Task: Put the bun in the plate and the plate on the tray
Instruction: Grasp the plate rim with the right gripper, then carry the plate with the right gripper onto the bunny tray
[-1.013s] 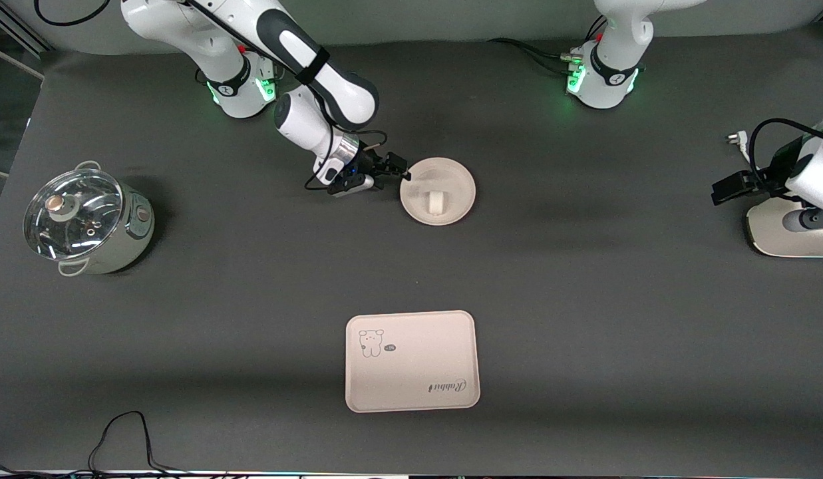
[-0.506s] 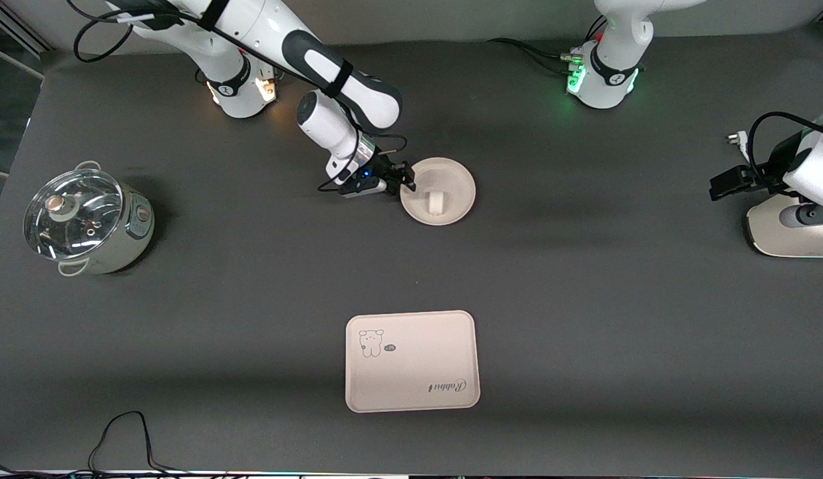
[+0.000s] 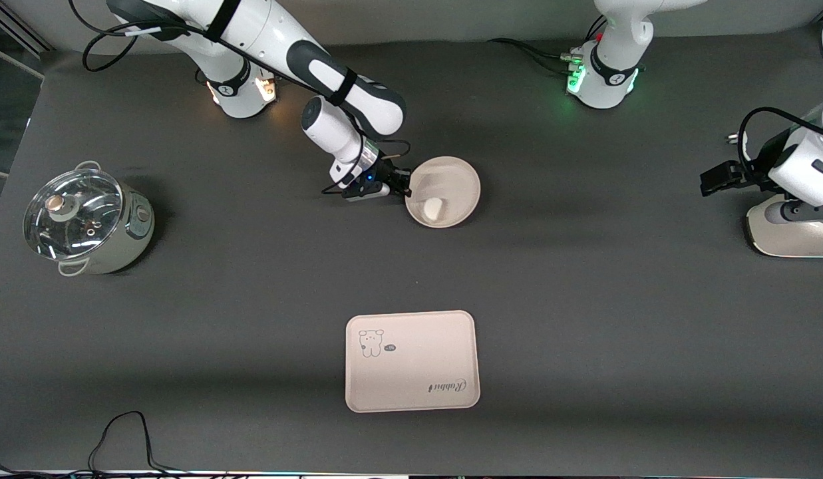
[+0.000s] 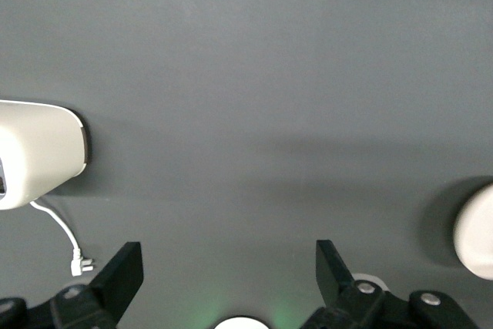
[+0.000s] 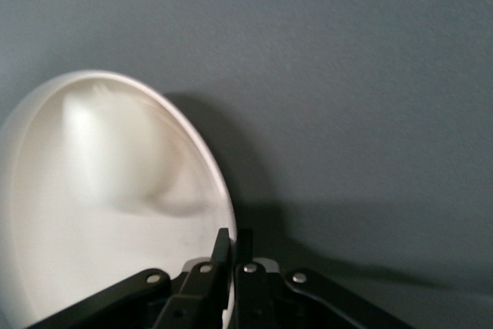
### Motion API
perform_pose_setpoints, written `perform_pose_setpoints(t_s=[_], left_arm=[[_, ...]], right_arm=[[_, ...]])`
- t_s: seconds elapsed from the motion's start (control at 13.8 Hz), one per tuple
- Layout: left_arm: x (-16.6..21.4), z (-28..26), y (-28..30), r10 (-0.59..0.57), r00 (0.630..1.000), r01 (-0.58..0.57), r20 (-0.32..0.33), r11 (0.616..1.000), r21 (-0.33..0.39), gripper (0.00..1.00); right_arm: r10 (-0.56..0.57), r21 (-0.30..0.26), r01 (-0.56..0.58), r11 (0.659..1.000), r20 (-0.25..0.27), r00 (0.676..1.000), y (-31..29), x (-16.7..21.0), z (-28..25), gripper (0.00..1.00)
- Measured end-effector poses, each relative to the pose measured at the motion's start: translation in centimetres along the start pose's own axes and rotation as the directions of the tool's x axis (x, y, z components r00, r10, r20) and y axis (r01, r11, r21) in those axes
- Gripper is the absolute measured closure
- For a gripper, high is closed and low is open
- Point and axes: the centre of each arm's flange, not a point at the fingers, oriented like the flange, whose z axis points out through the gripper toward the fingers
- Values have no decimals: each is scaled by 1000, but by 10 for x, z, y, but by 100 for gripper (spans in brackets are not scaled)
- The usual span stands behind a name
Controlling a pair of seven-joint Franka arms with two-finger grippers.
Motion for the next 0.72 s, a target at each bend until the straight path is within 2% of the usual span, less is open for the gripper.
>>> perform_pose_setpoints(t_s=[0.58,0.72], left_arm=[[0,2,11,18,1000,-18,6,1000,3,0],[0,2,11,18,1000,-18,6,1000,3,0]], right_arm=[[65,71,-58,996,-102,993,-18,62,-20,96],[66,118,-54,992,-103,992,-17,90,-25,96]])
